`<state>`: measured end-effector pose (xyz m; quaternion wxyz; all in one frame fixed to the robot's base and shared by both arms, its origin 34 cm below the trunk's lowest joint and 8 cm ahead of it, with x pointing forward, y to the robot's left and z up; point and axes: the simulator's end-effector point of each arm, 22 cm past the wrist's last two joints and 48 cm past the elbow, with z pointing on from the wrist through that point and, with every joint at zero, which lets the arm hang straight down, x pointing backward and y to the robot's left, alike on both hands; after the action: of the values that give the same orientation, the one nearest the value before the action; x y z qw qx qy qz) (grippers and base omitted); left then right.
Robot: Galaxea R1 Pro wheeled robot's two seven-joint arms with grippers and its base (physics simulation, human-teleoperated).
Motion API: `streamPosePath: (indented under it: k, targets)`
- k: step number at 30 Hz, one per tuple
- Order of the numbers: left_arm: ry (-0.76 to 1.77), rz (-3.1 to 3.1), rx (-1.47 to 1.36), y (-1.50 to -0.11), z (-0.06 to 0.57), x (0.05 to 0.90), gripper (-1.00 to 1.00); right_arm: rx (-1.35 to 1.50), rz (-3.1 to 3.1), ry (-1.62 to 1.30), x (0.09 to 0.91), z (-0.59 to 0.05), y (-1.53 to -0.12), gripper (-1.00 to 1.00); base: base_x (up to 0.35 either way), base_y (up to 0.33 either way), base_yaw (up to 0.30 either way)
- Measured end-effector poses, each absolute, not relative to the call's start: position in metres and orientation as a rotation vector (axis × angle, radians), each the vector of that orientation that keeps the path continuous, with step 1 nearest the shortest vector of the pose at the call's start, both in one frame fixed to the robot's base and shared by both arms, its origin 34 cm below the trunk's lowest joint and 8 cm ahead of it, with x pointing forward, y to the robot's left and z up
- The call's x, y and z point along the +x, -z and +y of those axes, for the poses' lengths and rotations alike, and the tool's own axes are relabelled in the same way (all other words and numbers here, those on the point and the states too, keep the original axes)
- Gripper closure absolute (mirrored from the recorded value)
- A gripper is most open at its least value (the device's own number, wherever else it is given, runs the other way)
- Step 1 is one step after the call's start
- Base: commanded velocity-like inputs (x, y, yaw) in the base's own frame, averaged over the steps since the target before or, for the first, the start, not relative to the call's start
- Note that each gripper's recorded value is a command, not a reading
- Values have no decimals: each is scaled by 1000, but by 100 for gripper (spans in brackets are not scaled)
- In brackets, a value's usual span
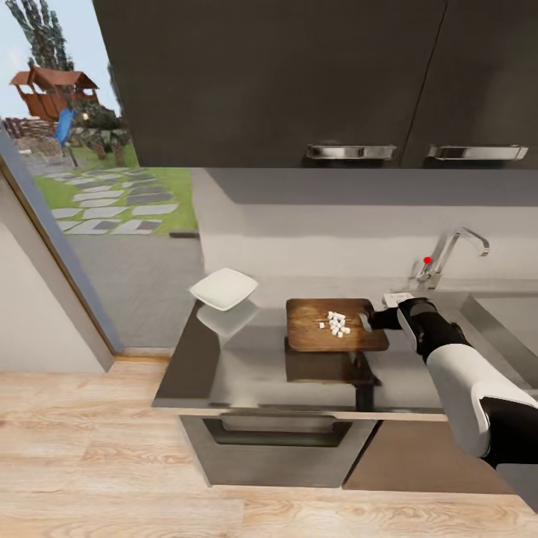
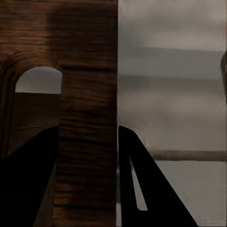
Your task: In the kitchen, take the Vidalia onion out of the sink, dice it on the chopping board with the paring knife, put the diced onion into the bowl on the countertop, then place both the paring knife and the chopping board into the sink.
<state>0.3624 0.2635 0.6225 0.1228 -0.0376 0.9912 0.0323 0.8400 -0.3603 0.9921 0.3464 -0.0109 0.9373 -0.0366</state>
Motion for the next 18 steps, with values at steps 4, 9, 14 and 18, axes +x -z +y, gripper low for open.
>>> streamPosePath:
  k: [4, 9, 14, 18]
  targets:
    - [-94, 2892, -110, -623, 263, 362, -100, -25, 2440, 97, 838, -361, -991, 100, 63, 298, 0]
    - [-94, 2892, -110, -623, 263, 362, -100, -25, 2441, 101, 838, -362, -991, 100, 143, 298, 0]
    - [-94, 2891, -110, -623, 263, 362, -100, -24, 2441, 105, 838, -364, -991, 100, 176, 298, 0]
    - [-94, 2891, -110, -623, 263, 362, -100, -22, 2440, 108, 838, -366, -992, 100, 183, 297, 0]
